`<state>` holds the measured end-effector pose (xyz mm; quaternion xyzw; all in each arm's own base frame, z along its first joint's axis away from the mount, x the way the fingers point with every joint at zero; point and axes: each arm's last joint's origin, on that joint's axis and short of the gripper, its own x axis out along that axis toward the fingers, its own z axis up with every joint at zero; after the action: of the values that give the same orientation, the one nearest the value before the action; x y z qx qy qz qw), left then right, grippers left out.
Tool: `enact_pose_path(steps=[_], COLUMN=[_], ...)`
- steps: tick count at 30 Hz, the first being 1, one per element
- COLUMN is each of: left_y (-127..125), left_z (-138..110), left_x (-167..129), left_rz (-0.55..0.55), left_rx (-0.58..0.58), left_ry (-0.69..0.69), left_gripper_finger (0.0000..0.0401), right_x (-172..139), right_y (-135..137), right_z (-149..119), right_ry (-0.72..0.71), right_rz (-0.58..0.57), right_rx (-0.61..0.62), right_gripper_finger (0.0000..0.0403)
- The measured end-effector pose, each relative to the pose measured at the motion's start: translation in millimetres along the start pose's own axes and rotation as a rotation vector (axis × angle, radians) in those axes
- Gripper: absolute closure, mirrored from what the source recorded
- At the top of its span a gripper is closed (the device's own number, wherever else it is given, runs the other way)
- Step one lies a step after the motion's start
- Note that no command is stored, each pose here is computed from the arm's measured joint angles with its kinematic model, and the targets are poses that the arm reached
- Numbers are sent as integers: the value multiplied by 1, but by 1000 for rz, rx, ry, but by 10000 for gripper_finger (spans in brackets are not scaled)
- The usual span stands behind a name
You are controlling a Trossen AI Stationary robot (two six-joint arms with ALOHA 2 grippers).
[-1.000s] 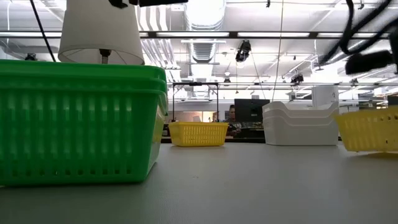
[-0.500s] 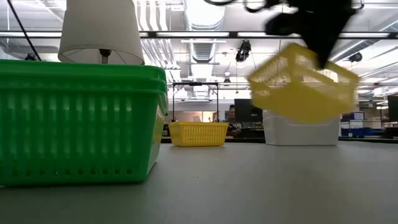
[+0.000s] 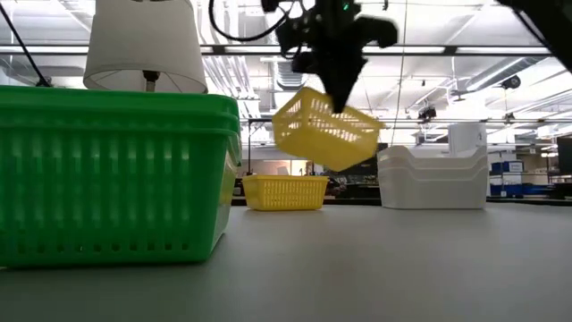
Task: Stack baskets by color
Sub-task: Stack the bottom yellow bin on the top yellow bin
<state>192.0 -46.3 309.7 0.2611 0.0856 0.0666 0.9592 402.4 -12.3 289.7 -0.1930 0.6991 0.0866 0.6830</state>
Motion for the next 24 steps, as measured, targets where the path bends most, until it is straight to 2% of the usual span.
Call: enact_pose_path(steps=[3, 6, 13, 18, 24], left_y=[-1, -2, 1, 4, 5], left_z=[-2, -3, -1, 0, 1], left_x=[0, 0, -2, -6, -8], left_rz=[-8, -11, -3, 7, 11], left_rx=[10, 17, 62, 58, 54], left_ry=[16, 22, 11, -5, -12], left_gripper_finger=[396, 396, 396, 396, 396], right_x=[3, 9, 35, 54, 58], right_y=[-26, -51, -97, -108, -112], right_z=[-2, -5, -14, -11, -3], right_ry=[7, 42, 58, 169, 109], right_rz=[-36, -105, -198, -295, -321], right_rx=[-95, -140, -20, -60, -51], right_gripper_finger=[391, 391, 391, 391, 391])
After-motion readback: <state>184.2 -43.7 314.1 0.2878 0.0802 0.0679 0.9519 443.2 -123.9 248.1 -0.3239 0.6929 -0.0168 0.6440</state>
